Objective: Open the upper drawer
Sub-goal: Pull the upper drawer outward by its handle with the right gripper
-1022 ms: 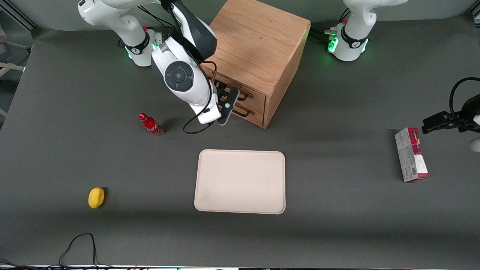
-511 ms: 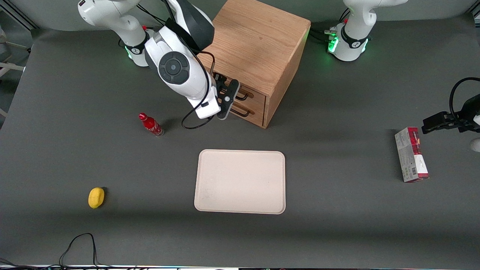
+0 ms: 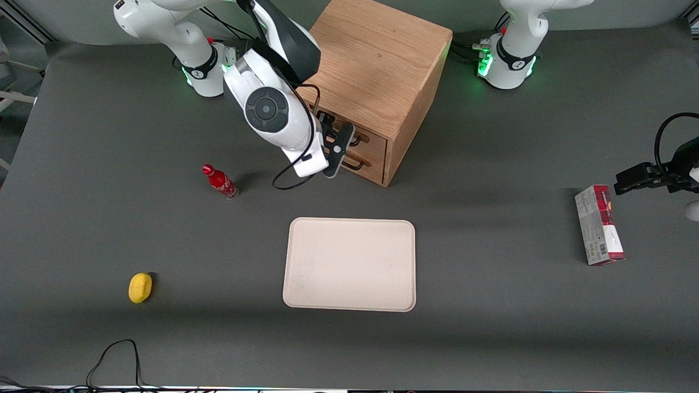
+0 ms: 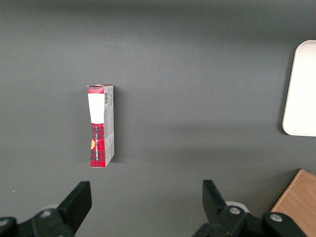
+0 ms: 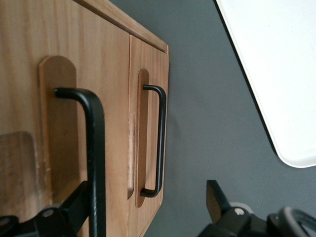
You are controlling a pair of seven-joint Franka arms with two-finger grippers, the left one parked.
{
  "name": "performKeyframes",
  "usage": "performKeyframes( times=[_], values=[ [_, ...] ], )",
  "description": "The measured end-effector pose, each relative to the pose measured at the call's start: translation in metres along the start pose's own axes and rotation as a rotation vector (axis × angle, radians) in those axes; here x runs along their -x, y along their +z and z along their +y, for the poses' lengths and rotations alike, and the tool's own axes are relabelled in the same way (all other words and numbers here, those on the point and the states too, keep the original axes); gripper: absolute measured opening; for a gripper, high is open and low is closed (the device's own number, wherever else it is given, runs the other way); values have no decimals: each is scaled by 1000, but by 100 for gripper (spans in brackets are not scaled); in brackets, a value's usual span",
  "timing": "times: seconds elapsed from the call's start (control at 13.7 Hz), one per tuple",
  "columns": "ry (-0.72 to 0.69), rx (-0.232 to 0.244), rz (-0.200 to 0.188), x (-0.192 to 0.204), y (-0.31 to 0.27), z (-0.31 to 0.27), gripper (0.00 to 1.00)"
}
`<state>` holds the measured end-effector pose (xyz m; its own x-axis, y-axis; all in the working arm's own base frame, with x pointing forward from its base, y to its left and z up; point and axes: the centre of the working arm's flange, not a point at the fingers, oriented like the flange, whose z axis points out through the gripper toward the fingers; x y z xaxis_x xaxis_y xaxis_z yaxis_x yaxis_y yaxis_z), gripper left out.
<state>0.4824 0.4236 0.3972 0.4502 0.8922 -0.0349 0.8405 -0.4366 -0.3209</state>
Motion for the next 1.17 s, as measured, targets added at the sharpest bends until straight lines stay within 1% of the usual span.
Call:
performKeyframes(
  times=[0.15,0.44,0.88,1.17],
  values=[
    [-1,6,-5,-1,3,0,100],
    [20,39,-2,-1,6,12,100],
    [87,47,28,15,-6,55,100],
    [104,58,58,13,-20,71,100]
  ],
)
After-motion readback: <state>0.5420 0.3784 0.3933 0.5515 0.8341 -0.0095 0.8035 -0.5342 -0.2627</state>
